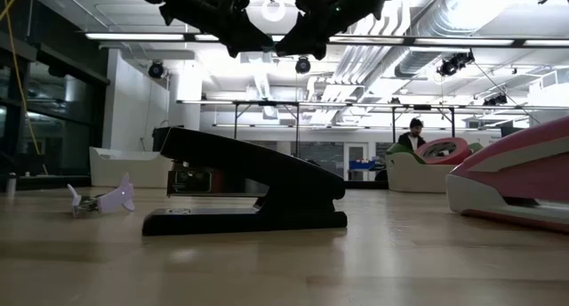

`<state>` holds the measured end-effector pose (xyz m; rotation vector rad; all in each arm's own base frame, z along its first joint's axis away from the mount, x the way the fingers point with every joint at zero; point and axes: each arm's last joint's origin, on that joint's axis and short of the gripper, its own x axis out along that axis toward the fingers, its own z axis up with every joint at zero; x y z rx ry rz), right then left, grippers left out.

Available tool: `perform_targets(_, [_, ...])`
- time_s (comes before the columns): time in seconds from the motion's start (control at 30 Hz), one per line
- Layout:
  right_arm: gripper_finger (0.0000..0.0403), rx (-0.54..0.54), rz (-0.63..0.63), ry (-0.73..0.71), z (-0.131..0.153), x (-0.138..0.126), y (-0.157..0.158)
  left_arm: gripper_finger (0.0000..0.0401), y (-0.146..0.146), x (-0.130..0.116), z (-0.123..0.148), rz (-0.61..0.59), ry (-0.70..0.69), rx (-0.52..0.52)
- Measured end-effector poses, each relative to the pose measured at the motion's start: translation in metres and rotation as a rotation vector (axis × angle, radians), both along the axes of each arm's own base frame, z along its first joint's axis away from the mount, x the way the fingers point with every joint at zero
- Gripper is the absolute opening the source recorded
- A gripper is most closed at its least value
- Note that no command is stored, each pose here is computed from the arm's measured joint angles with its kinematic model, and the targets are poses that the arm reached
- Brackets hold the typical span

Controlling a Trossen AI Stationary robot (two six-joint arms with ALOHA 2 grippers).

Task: Pick and place Stapler, Stapler remover, tape
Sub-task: Put the light green staple remover into the left white bin

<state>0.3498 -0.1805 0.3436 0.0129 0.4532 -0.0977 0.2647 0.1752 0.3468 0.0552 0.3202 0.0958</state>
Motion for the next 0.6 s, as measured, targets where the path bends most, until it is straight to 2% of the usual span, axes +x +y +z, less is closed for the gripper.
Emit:
perform_targets(0.07, [0.0084, -0.001, -0.001, 0.000, 0.000, 0.000, 0.000, 0.0091, 0.000, 0.000, 0.000, 0.000, 0.000, 0.000])
perform_targets(0.23, [0.0167, 0.030, -0.047, 0.001, 0.002, -0.002, -0.001, 0.0087, 0.001, 0.000, -0.001, 0.035, 0.009, 0.007])
perform_targets(0.33, [0.0200, 0.047, -0.058, 0.001, 0.005, -0.005, 0.001, 0.0087, 0.002, 0.000, -0.001, 0.061, 0.014, 0.015])
perform_targets(0.47, [0.0212, 0.047, -0.067, 0.021, 0.008, -0.010, 0.003, 0.0087, 0.003, -0.001, -0.001, 0.108, 0.026, 0.030])
perform_targets(0.6, [0.0210, 0.022, -0.133, 0.054, 0.014, -0.020, 0.006, 0.0087, 0.006, -0.002, -0.002, 0.193, 0.051, 0.051])
